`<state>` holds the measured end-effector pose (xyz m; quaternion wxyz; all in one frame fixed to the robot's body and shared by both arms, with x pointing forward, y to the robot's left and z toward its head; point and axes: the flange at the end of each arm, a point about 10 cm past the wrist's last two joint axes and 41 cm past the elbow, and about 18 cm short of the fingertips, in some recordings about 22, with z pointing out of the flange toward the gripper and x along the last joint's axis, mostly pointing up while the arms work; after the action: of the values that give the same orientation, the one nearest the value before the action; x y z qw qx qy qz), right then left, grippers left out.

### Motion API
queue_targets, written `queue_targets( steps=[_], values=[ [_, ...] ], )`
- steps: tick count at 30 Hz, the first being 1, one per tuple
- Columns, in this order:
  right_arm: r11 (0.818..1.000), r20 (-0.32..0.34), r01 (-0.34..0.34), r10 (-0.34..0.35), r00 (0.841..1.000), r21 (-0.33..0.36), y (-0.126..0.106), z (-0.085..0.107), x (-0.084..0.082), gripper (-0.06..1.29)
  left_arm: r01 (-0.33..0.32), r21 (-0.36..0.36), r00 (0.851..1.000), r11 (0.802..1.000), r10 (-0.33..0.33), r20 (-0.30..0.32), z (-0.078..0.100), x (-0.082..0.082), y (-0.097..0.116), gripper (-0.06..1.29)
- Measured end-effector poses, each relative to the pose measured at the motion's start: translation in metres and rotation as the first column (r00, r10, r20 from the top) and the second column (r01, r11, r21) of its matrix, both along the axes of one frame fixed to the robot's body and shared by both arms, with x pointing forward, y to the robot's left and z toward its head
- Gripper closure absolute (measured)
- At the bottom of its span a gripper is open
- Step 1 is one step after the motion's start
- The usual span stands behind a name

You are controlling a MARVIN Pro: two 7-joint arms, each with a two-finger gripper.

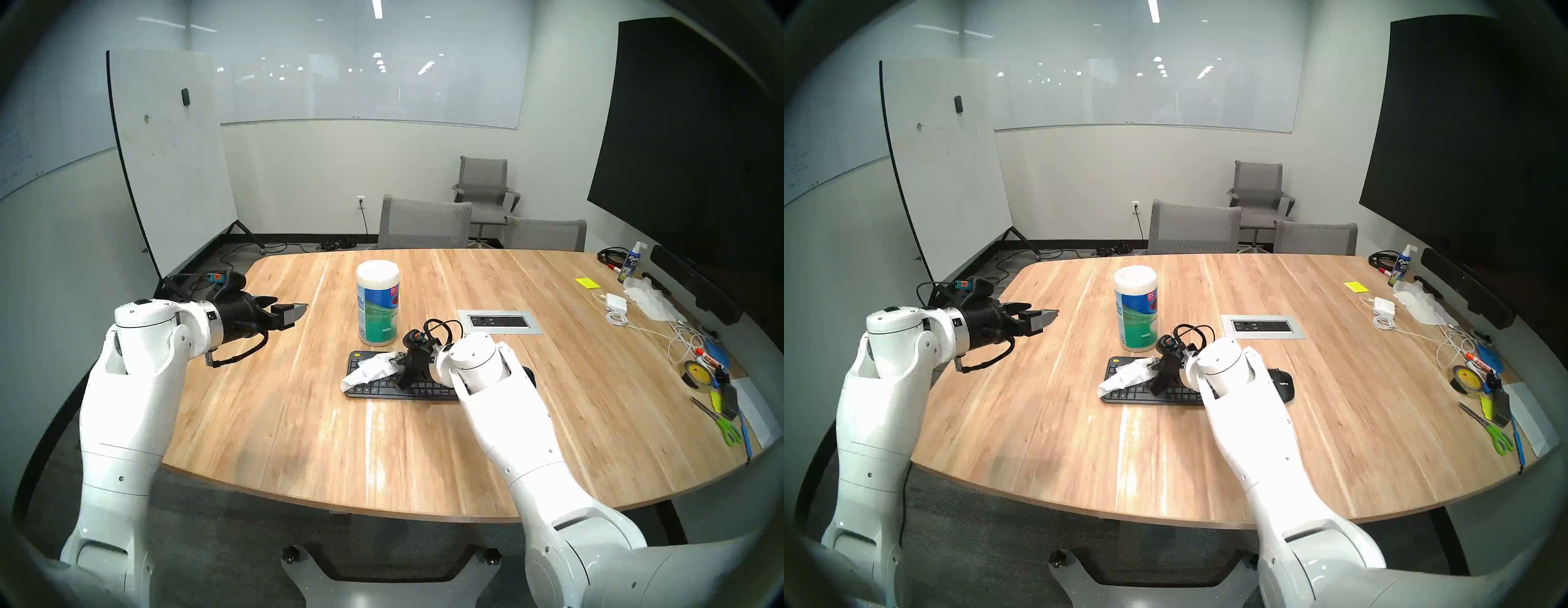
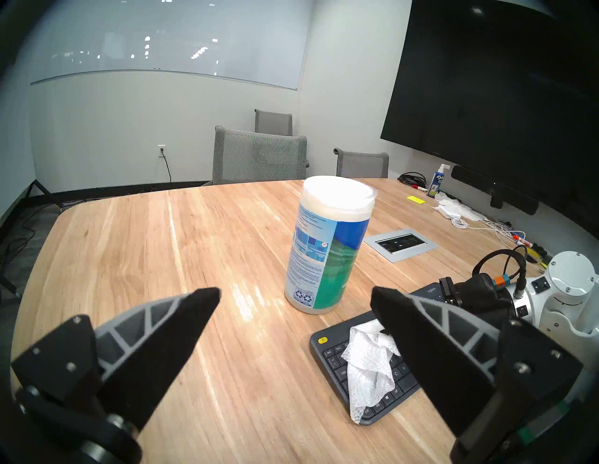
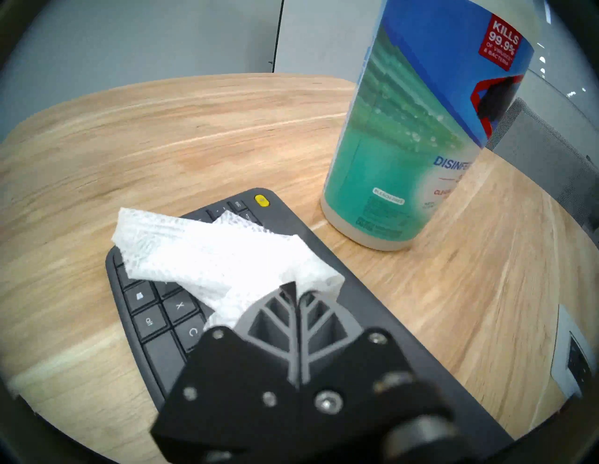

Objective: Wipe the keyboards and mice with a disinfecting wipe, then set the wipe down

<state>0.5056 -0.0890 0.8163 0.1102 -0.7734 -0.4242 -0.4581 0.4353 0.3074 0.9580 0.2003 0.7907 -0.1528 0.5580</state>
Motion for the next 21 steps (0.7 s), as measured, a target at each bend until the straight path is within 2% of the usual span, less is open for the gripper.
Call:
queue_targets(
  steps=[7, 11, 21],
  values=[
    [0.999, -0.009, 0.042, -0.042, 0.999, -0.014, -0.013, -0.014, 0.008, 1.25, 0.000, 0.000, 1.000, 1.000, 0.000, 0.000, 0.000, 0.000, 0.000, -0.04],
    [0.998, 0.000, 0.070, -0.070, 0.998, -0.007, -0.020, -0.013, 0.021, 1.25, 0.000, 0.000, 1.000, 1.000, 0.000, 0.000, 0.000, 0.000, 0.000, -0.04],
    [0.993, 0.007, 0.120, -0.120, 0.993, 0.002, -0.036, -0.012, 0.038, 1.25, 0.000, 0.000, 1.000, 1.000, 0.000, 0.000, 0.000, 0.000, 0.000, -0.04]
  ],
)
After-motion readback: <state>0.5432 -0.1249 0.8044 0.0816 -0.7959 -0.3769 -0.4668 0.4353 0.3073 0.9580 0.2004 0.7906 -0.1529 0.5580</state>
